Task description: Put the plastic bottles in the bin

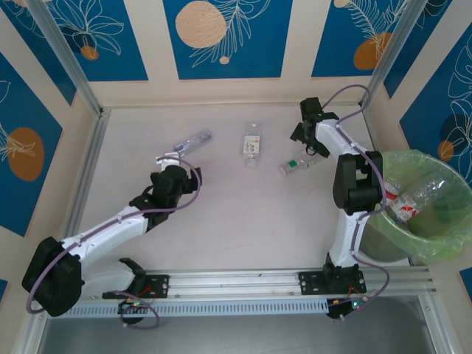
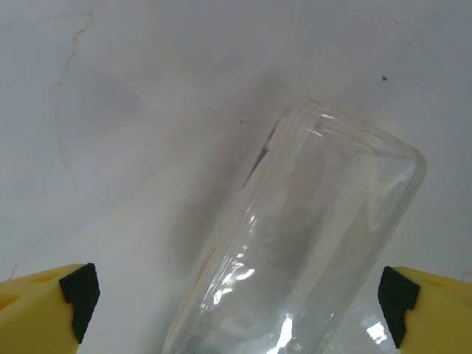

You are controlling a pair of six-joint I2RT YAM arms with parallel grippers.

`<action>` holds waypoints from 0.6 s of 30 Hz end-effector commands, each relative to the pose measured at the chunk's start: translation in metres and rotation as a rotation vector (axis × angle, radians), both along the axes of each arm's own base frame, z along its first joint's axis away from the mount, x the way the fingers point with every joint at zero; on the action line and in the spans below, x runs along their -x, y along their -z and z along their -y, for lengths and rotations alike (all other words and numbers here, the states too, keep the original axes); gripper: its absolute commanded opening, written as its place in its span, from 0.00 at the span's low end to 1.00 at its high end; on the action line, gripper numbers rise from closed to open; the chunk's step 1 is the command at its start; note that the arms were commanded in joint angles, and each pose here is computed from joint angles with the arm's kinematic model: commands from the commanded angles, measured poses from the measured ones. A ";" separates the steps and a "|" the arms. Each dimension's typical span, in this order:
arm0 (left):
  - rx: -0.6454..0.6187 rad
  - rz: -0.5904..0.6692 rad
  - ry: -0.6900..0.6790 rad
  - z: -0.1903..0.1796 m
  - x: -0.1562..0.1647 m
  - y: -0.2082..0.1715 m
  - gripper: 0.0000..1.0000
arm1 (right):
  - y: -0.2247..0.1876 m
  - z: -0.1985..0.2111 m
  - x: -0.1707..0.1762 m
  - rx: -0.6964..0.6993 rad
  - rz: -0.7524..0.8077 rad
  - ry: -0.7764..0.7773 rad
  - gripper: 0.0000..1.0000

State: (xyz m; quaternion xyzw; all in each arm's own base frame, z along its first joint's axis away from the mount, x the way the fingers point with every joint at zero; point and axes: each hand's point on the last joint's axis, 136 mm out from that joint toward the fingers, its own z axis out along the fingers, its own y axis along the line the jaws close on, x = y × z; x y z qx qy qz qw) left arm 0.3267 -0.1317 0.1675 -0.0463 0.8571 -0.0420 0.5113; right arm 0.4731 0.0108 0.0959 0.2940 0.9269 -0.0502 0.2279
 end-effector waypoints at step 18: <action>-0.029 0.002 -0.080 -0.025 0.011 0.007 1.00 | 0.055 0.009 0.001 -0.090 -0.086 0.142 0.95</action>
